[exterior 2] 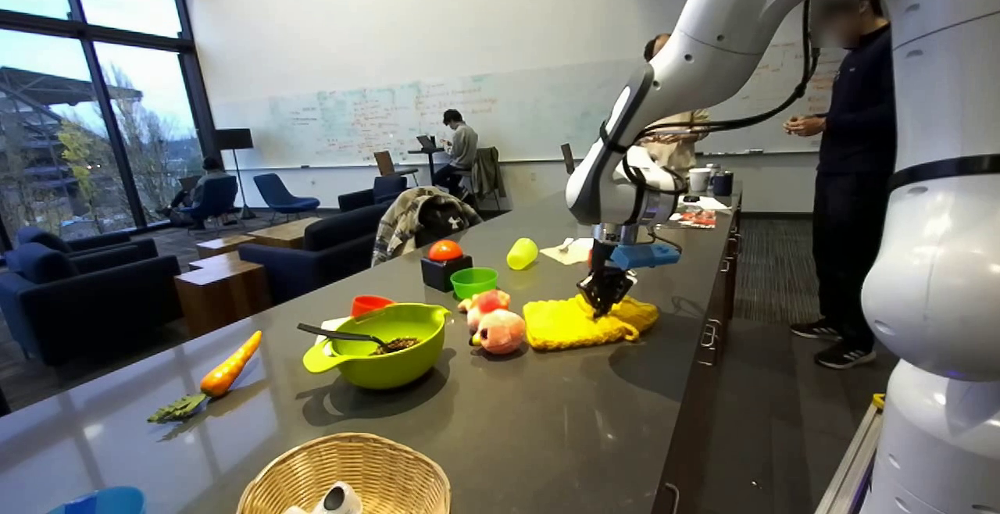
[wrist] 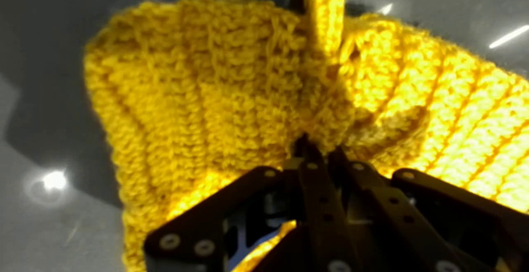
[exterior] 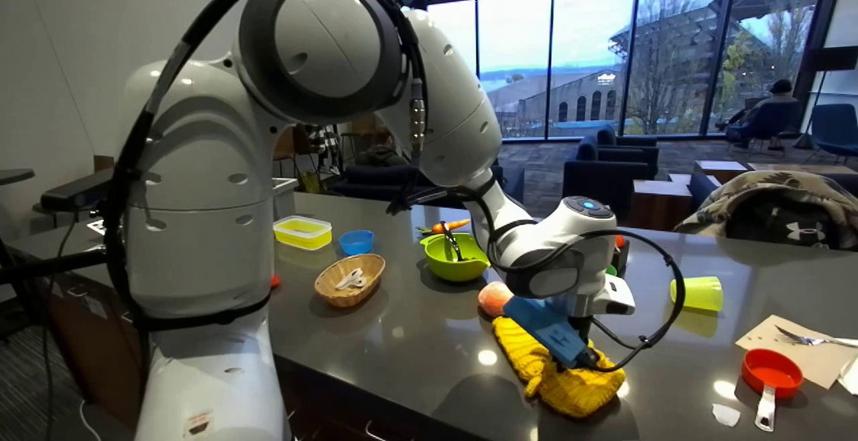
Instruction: Use the yellow towel to wipe the surface
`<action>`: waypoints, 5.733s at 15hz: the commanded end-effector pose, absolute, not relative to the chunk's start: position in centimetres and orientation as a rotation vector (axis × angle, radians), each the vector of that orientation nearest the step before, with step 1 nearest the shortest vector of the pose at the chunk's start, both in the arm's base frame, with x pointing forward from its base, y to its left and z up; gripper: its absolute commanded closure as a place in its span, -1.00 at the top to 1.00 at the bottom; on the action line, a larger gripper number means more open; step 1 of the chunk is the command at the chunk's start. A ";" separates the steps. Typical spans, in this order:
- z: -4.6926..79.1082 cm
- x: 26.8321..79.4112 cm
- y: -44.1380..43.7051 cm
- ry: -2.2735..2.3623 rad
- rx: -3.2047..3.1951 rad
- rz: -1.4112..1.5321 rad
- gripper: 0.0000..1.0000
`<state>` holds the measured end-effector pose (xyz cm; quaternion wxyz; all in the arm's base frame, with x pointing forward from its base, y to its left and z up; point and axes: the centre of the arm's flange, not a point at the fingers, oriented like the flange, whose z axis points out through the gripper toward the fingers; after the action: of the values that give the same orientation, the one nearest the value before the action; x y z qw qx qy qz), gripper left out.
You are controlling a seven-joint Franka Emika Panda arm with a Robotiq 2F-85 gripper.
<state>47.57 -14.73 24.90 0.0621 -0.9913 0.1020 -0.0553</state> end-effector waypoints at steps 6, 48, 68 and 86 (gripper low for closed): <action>24.0 35.5 -2.8 -0.034 -3.020 -0.114 -0.96; 21.6 49.9 -26.4 0.943 -2.910 0.131 -0.96; 20.5 54.8 -36.6 1.454 -2.758 0.065 -0.96; 22.5 52.5 -28.2 1.271 -2.827 -0.124 -0.96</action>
<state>53.78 -33.16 25.15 0.0202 -0.8911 0.4507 -0.0492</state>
